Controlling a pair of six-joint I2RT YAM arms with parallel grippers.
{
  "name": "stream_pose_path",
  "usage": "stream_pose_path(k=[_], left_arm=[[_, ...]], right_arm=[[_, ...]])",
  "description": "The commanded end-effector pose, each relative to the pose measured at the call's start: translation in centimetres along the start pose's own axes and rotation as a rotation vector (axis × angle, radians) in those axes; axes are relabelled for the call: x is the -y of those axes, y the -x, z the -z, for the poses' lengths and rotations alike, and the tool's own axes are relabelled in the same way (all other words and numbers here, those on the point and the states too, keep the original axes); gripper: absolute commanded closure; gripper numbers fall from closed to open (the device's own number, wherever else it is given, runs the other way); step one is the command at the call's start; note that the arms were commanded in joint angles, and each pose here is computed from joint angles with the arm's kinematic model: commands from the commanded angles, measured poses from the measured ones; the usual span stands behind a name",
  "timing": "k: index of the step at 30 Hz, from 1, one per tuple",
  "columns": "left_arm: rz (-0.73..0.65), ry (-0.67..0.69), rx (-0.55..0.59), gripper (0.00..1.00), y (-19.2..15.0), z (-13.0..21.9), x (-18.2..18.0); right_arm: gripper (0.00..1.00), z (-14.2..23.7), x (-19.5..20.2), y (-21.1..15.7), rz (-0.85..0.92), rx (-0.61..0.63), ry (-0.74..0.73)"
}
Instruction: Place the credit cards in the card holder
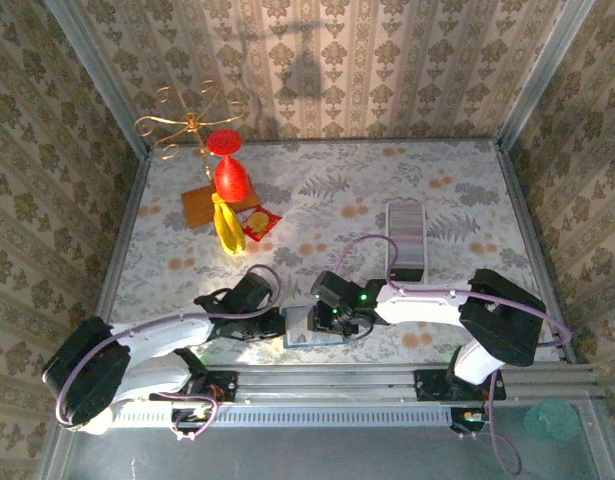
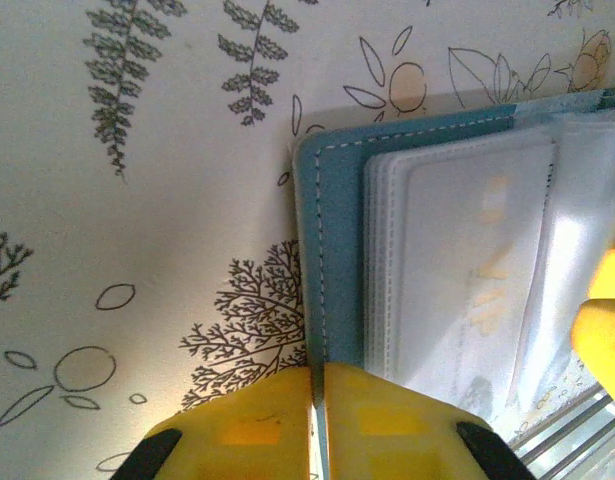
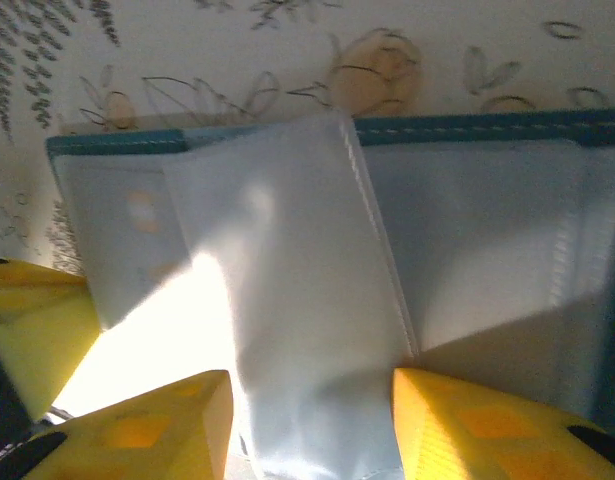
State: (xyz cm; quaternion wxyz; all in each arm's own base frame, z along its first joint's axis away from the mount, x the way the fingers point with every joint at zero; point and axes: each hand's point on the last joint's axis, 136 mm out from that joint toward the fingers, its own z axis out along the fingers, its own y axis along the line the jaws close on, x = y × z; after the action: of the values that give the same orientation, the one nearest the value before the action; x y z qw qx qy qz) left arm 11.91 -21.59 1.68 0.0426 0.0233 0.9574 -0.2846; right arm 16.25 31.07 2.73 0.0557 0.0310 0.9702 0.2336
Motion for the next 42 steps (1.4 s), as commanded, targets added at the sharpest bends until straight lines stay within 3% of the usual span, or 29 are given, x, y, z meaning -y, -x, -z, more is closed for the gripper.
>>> stream_pose_path(k=[1, 19, 30, 36, 39, 42], left_arm=[[-0.007, 0.008, -0.011, 0.89, 0.1, -0.1, 0.1], [0.02, 0.013, 0.0, 0.92, 0.2, 0.2, -0.7], [0.123, -0.037, 0.101, 0.95, 1.6, 1.4, -1.6], [0.155, -0.037, 0.092, 0.99, 1.3, 1.3, -2.3], [0.171, -0.004, 0.099, 1.0, 1.2, 1.5, -3.0], [0.201, 0.112, 0.115, 1.0, 1.2, 2.3, -4.7]], right_arm=[[0.54, -0.9, -1.2, -0.3, 0.022, -0.03, 0.035], [0.61, -0.1, -6.4, 0.9, 0.013, 0.012, 0.269], [0.63, -0.9, -6.9, 0.8, 0.002, -0.011, 0.27], [0.63, -1.1, -7.8, 0.8, 0.015, -0.02, 0.287], [0.63, -1.1, -8.8, 0.9, 0.03, -0.022, 0.309], [0.63, -0.8, -10.2, 1.0, 0.049, -0.015, 0.343]])
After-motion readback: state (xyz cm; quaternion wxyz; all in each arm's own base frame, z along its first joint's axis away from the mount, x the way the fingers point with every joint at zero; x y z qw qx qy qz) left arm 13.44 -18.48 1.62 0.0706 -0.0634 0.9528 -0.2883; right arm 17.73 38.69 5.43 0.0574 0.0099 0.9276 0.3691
